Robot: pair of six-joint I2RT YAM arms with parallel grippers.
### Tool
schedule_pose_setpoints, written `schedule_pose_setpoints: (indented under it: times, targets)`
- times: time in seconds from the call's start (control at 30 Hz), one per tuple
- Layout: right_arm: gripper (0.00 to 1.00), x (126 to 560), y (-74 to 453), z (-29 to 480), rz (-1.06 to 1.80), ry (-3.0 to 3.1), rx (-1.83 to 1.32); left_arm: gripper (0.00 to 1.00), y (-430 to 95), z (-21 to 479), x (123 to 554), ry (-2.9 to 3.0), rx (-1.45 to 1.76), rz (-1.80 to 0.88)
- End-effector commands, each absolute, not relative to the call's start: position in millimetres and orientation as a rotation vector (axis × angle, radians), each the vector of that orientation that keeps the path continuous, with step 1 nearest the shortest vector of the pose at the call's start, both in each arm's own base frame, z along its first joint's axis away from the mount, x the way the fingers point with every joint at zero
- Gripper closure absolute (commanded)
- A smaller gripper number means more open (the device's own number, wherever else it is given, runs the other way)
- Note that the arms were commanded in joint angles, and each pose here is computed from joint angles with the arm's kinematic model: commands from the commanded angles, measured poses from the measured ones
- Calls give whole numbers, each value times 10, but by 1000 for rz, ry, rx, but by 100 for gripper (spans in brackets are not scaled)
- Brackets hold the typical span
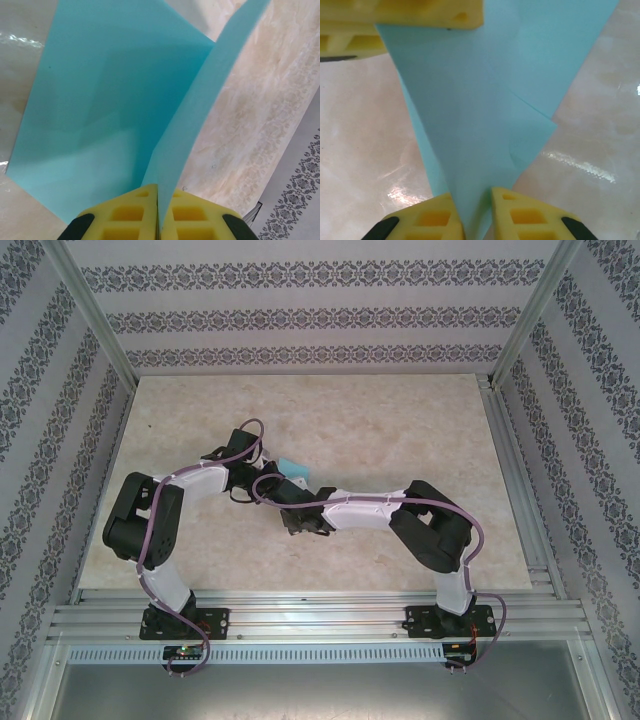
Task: Fold a paper plane with a square sheet of paper (fold left side to right side)
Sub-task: Fourth fold the wing at the center of the table.
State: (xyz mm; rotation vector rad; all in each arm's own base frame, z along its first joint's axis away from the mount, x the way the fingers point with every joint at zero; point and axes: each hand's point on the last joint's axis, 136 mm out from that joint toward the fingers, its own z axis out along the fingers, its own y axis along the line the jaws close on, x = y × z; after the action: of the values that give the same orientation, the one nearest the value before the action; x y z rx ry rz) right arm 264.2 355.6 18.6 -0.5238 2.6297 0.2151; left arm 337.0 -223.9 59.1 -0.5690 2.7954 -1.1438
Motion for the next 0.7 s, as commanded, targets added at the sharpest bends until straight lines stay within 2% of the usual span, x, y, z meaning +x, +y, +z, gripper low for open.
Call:
schedule_pose_setpoints:
  times: [0.0, 0.13, 0.17, 0.27, 0.37, 0.5, 0.67]
  targets:
    - [84, 2593, 3622, 196, 225, 2630, -555, 92, -2269, 596, 3399, 2806, -531, -1121]
    - [87, 2573, 3642, 153, 236, 2647, -567, 87, -2268, 650, 3427, 2804, -502, -1115]
    - [87, 2567, 3649, 142, 237, 2650, -572, 83, -2265, 680, 3444, 2800, -489, -1116]
    - [87, 2559, 3663, 123, 240, 2659, -579, 60, -2200, 789, 3494, 2793, -455, -1094]
    - [87, 2548, 3678, 104, 244, 2667, -589, 46, -2072, 931, 3546, 2768, -440, -1067]
    - [87, 2545, 3683, 88, 240, 2676, -602, 40, -1837, 1069, 3553, 2728, -456, -1038]
    - [87, 2548, 3642, 89, 206, 2680, -617, 38, -1565, 1021, 3461, 2688, -551, -1027]
